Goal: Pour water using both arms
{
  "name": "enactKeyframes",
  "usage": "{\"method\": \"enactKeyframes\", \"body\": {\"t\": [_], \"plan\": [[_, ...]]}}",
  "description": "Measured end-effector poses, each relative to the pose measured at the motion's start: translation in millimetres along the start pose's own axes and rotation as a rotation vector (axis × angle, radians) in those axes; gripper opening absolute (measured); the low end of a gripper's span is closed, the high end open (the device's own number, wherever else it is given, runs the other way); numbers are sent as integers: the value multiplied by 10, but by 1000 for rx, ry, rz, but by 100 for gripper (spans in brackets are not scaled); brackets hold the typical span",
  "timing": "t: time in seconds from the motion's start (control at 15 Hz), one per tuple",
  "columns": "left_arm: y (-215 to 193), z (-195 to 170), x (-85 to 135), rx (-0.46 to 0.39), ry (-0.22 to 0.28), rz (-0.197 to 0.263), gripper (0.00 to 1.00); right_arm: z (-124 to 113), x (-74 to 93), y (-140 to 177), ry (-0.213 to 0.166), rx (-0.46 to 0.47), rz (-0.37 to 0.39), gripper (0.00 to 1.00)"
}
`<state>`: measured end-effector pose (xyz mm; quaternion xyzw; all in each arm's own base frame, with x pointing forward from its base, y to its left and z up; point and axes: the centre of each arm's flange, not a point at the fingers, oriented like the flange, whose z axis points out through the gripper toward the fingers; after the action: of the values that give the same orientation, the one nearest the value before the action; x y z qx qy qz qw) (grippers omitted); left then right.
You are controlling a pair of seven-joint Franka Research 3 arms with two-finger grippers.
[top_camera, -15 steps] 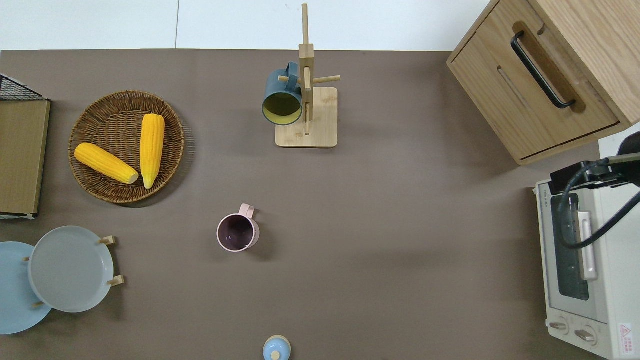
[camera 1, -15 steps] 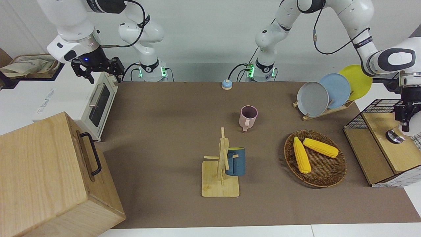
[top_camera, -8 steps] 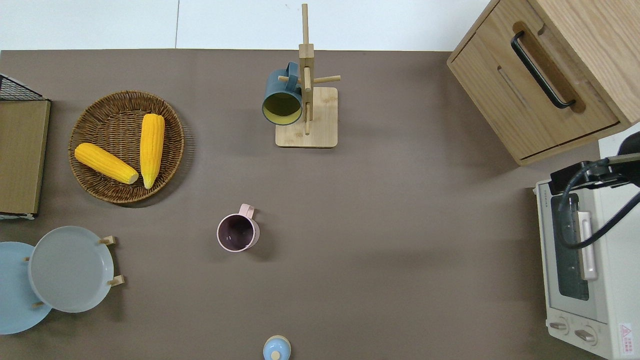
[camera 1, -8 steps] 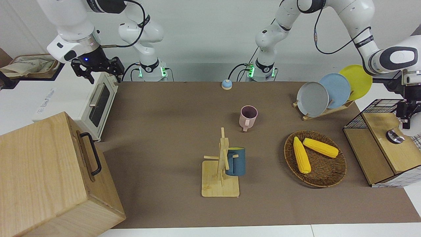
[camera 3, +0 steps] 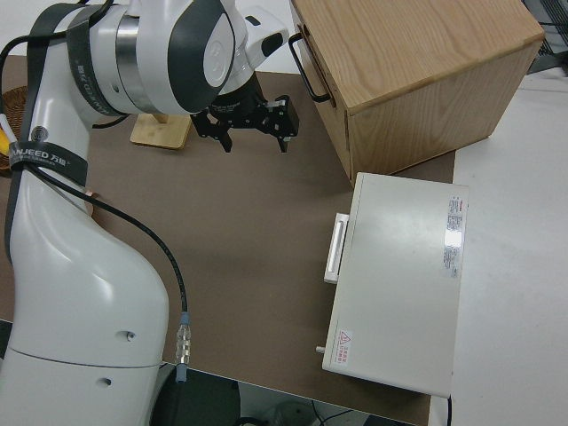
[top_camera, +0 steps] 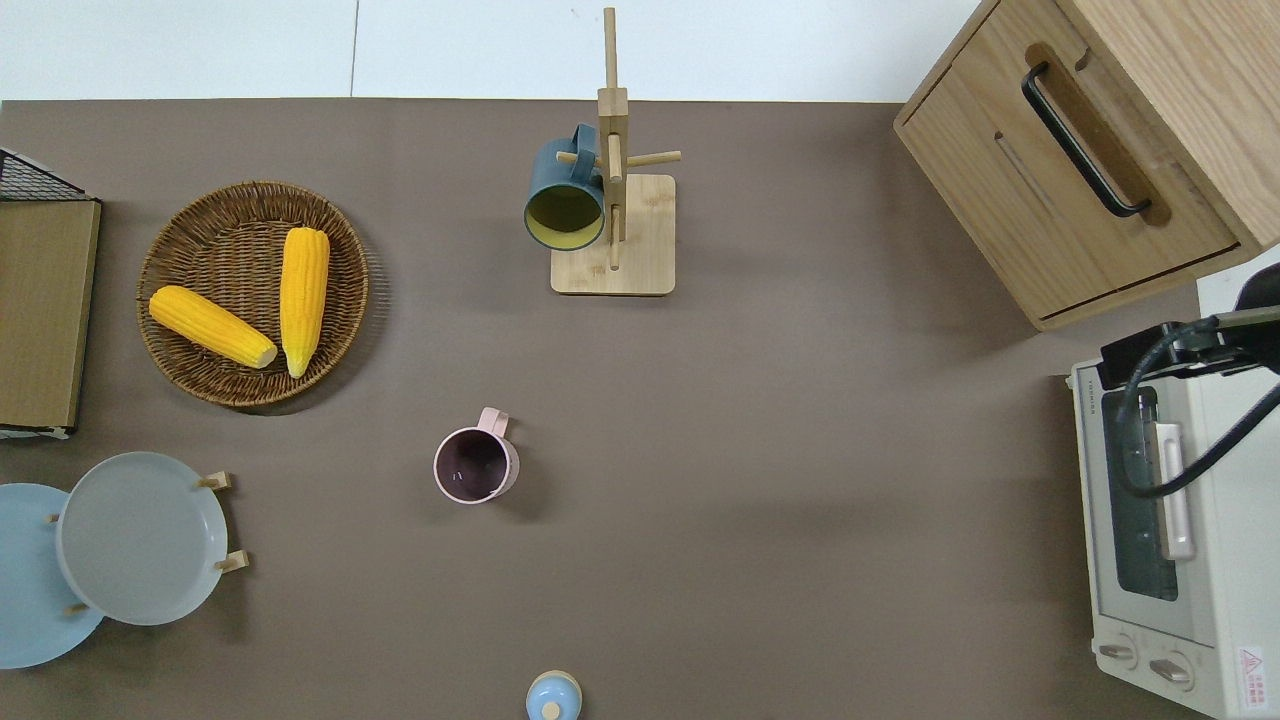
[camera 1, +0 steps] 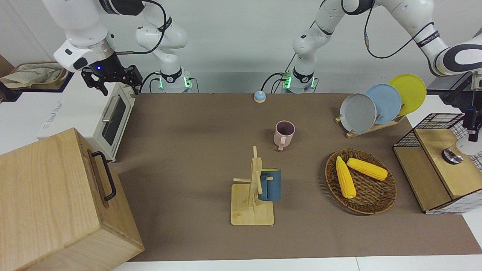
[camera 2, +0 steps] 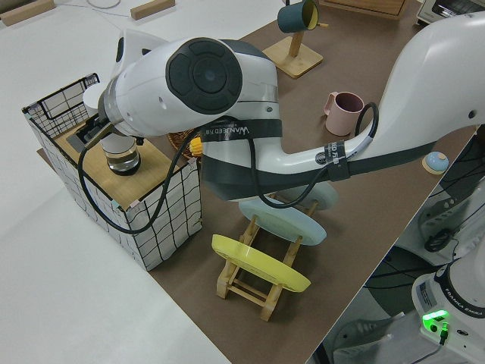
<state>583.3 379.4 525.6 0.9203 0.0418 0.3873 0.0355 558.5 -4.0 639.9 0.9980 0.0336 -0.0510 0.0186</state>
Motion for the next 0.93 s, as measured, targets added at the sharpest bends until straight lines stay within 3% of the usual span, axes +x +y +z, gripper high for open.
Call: {"method": "enactKeyframes", "body": {"t": [0.27,0.6,0.93], "plan": [[-4,-273,220,-10,-92,-39,100,-1,0,0,0,0,0,100],[-51,-303,144,-17,-185,-45,100,-1,-1,0,0,0,0,100],[-3,-500,255,10,-280,-39,100,-1,-1,0,0,0,0,100]]}}
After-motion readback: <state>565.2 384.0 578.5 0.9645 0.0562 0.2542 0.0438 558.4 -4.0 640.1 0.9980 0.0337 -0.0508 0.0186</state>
